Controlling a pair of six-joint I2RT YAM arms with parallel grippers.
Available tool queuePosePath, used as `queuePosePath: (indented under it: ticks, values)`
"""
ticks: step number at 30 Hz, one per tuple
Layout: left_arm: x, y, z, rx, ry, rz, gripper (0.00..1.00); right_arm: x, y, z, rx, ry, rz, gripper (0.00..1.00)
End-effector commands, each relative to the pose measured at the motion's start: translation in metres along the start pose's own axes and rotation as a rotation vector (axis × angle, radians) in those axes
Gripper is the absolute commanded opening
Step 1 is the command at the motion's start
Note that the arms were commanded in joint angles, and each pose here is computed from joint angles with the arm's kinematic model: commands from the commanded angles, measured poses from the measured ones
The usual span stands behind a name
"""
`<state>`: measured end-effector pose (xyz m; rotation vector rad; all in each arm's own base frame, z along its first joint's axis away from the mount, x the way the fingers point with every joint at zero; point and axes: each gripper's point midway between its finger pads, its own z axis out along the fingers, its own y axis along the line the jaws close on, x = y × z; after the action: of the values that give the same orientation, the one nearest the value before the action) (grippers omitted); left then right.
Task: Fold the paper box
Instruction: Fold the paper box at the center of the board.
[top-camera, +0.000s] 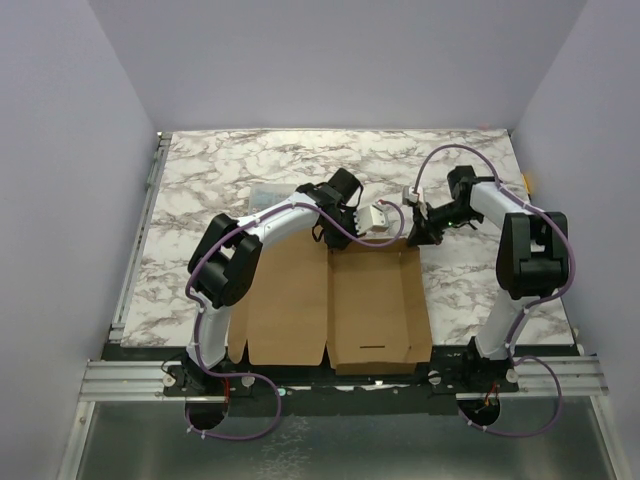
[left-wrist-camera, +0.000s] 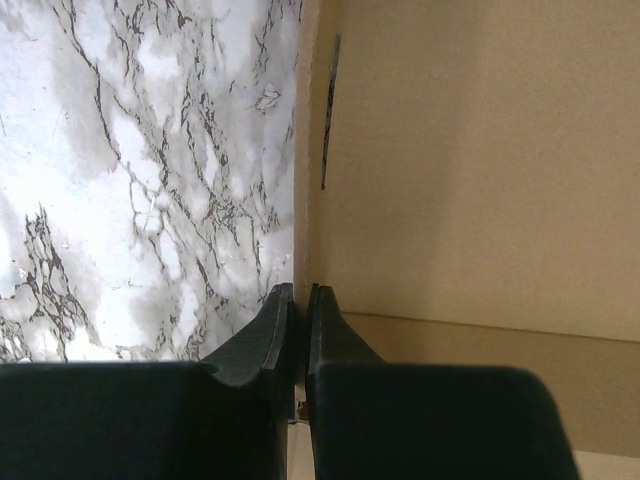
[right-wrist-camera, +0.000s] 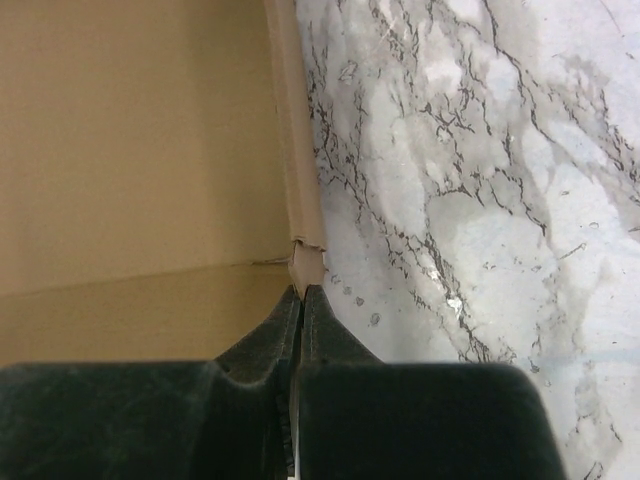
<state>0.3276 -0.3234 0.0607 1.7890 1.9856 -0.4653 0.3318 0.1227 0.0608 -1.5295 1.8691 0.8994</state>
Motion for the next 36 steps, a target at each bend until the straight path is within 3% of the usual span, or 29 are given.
queuePosePath:
  ticks: [1, 16, 36]
  values:
    - [-0.034, 0.015, -0.012, -0.044, -0.131, 0.008, 0.0, 0.023, 0.023, 0.004, -0.093, 0.135, 0.074, 0.0]
    - [-0.024, 0.011, -0.015, -0.02, -0.233, -0.072, 0.05, 0.033, 0.026, 0.019, -0.125, 0.254, 0.092, 0.0]
    - [-0.022, 0.018, -0.018, -0.075, -0.284, -0.083, 0.0, 0.043, 0.031, 0.026, -0.126, 0.366, 0.097, 0.0]
